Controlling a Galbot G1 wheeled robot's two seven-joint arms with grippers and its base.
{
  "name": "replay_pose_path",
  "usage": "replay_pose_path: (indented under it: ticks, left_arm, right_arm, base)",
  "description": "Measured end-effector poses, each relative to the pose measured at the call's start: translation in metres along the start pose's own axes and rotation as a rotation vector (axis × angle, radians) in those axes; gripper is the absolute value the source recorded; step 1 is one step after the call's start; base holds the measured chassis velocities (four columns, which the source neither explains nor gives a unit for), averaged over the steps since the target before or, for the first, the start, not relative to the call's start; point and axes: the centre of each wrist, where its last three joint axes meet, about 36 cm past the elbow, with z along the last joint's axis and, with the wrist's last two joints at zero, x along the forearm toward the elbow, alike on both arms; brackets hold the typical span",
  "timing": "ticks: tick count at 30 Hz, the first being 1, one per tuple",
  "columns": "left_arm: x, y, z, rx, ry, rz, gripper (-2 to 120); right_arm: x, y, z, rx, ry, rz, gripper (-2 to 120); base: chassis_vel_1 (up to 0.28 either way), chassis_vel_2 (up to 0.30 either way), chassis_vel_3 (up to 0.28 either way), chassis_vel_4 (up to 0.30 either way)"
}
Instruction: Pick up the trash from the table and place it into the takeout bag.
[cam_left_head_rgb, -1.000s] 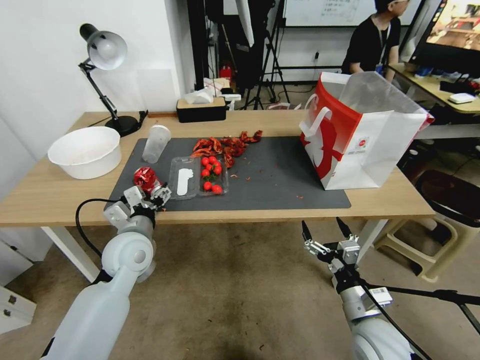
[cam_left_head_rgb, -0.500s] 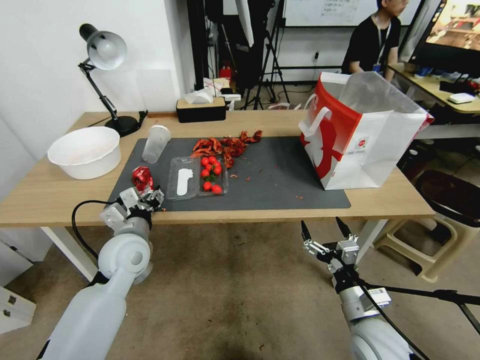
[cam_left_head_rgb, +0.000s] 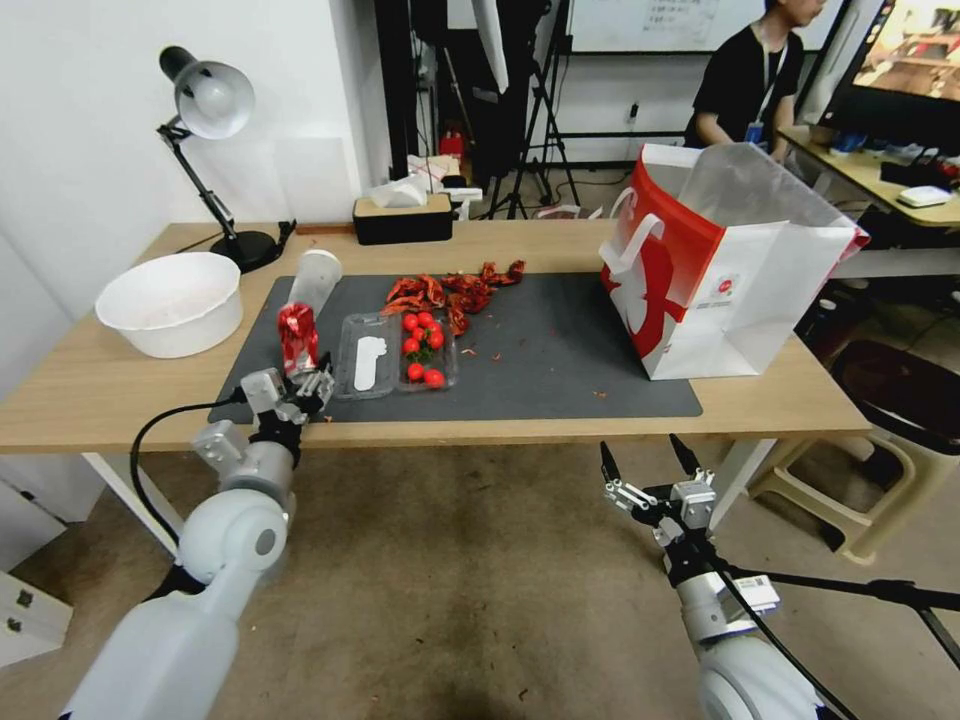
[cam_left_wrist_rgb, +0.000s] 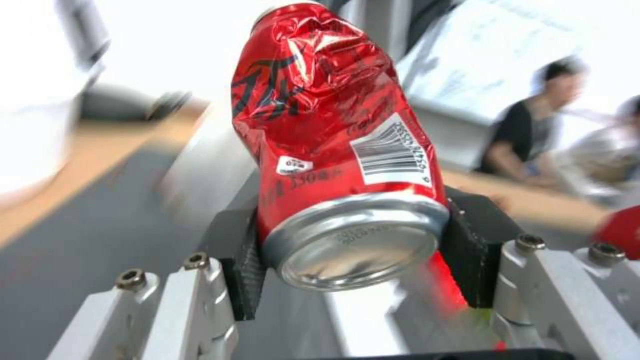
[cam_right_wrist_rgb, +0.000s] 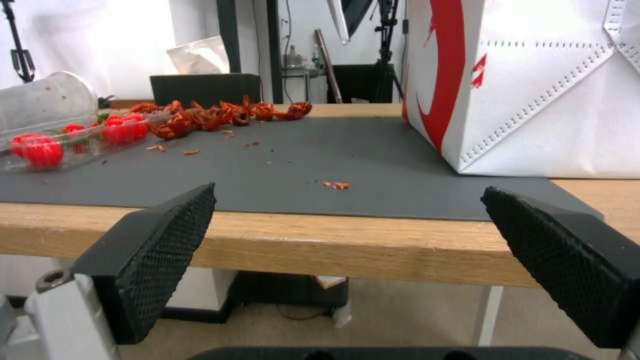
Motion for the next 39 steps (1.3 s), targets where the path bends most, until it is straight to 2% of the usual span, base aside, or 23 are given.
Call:
replay_pose_path:
  ticks: [2,3,4,6,7,9,11,12,14,17,18,19,20,22,25,26,27,29,31,35,37,38,39]
  left_arm:
    - [-0.004,0.008,-0.002,-0.015,-0.043,0.077,53]
    - [-0.004,0.008,-0.002,-0.015,-0.043,0.077,53]
    - [-0.006,0.012,-0.004,-0.025,-0.063,0.110,53]
    - [-0.019,0.024,-0.014,-0.065,-0.130,0.220,53]
    - [-0.019,0.024,-0.014,-0.065,-0.130,0.220,53]
    - [-0.032,0.030,-0.026,-0.080,-0.168,0.309,53]
    - [-0.055,0.039,-0.044,-0.094,-0.202,0.465,53]
    - [-0.055,0.039,-0.044,-0.094,-0.202,0.465,53]
    - [-0.068,0.044,-0.054,-0.102,-0.209,0.554,53]
    - [-0.070,0.045,-0.055,-0.104,-0.210,0.570,53]
    - [-0.090,0.054,-0.069,-0.118,-0.209,0.700,53]
    - [-0.097,0.057,-0.075,-0.127,-0.209,0.743,53]
    - [-0.097,0.057,-0.075,-0.127,-0.209,0.743,53]
    - [-0.109,0.058,-0.084,-0.146,-0.198,0.818,53]
    - [-0.119,0.056,-0.091,-0.158,-0.197,0.864,53]
    - [-0.128,0.054,-0.098,-0.163,-0.200,0.898,53]
    - [-0.128,0.054,-0.098,-0.163,-0.200,0.898,53]
    - [-0.154,0.041,-0.111,-0.171,-0.177,1.000,53]
    - [-0.173,0.028,-0.116,-0.179,-0.157,1.062,53]
    - [-0.184,0.018,-0.114,-0.178,-0.137,1.095,53]
    - [-0.225,-0.028,-0.122,-0.185,-0.136,1.184,53]
    - [-0.238,-0.043,-0.123,-0.180,-0.138,1.205,53]
    - [-0.238,-0.043,-0.123,-0.180,-0.138,1.205,53]
  right_arm:
    - [0.000,0.001,0.000,-0.001,-0.001,-0.001,100]
    - [0.000,0.001,0.000,-0.001,-0.001,-0.001,100]
    - [0.000,0.001,0.000,-0.002,-0.001,-0.001,100]
    - [0.000,0.001,-0.001,-0.004,-0.004,-0.001,100]
    - [0.000,0.001,-0.001,-0.004,-0.004,-0.001,100]
    - [0.001,0.002,-0.002,-0.005,-0.006,-0.001,100]
    - [0.000,0.002,-0.004,-0.005,-0.011,0.001,100]
    - [0.000,0.002,-0.004,-0.005,-0.011,0.001,100]
    - [0.000,0.002,-0.004,-0.004,-0.012,0.003,100]
    - [0.000,0.003,-0.004,-0.004,-0.012,0.004,100]
    - [0.001,0.003,-0.004,-0.004,-0.013,0.008,100]
    - [0.001,0.003,-0.004,-0.004,-0.012,0.010,100]
    - [0.001,0.003,-0.004,-0.004,-0.012,0.010,100]
    - [0.002,0.003,-0.005,-0.004,-0.012,0.013,100]
    - [0.003,0.003,-0.005,-0.003,-0.012,0.016,100]
    - [0.003,0.002,-0.005,-0.002,-0.011,0.019,100]
    - [0.003,0.002,-0.005,-0.002,-0.011,0.019,100]
    - [0.006,0.001,-0.006,-0.003,-0.008,0.028,100]
    - [0.008,0.000,-0.007,-0.006,-0.008,0.035,100]
    - [0.010,0.000,-0.007,-0.008,-0.007,0.039,100]
    - [0.015,0.001,-0.006,-0.015,-0.001,0.051,100]
    - [0.017,0.000,-0.007,-0.016,0.000,0.057,100]
    - [0.017,0.000,-0.007,-0.016,0.000,0.057,100]
  base:
    - [0.000,0.000,0.000,0.000]
    - [0.000,0.000,0.000,0.000]
    - [0.000,0.000,0.000,0.000]
    - [0.000,0.000,0.000,0.000]
    - [0.000,0.000,0.000,0.000]
    - [0.000,0.000,0.000,0.000]
    - [0.000,0.000,0.000,0.000]
    - [0.000,0.000,0.000,0.000]
    - [0.000,0.000,0.000,0.000]
    - [0.000,0.000,0.000,0.000]
    - [0.000,0.000,0.000,0.000]
    - [0.000,0.000,0.000,0.000]
    - [0.000,0.000,0.000,0.000]
    - [0.000,0.000,0.000,0.000]
    - [0.000,0.000,0.000,0.000]
    - [0.000,0.000,0.000,0.000]
    - [0.000,0.000,0.000,0.000]
    - [0.000,0.000,0.000,0.000]
    - [0.000,0.000,0.000,0.000]
    - [0.000,0.000,0.000,0.000]
    - [0.000,0.000,0.000,0.000]
    - [0.000,0.000,0.000,0.000]
    - [0.000,0.000,0.000,0.000]
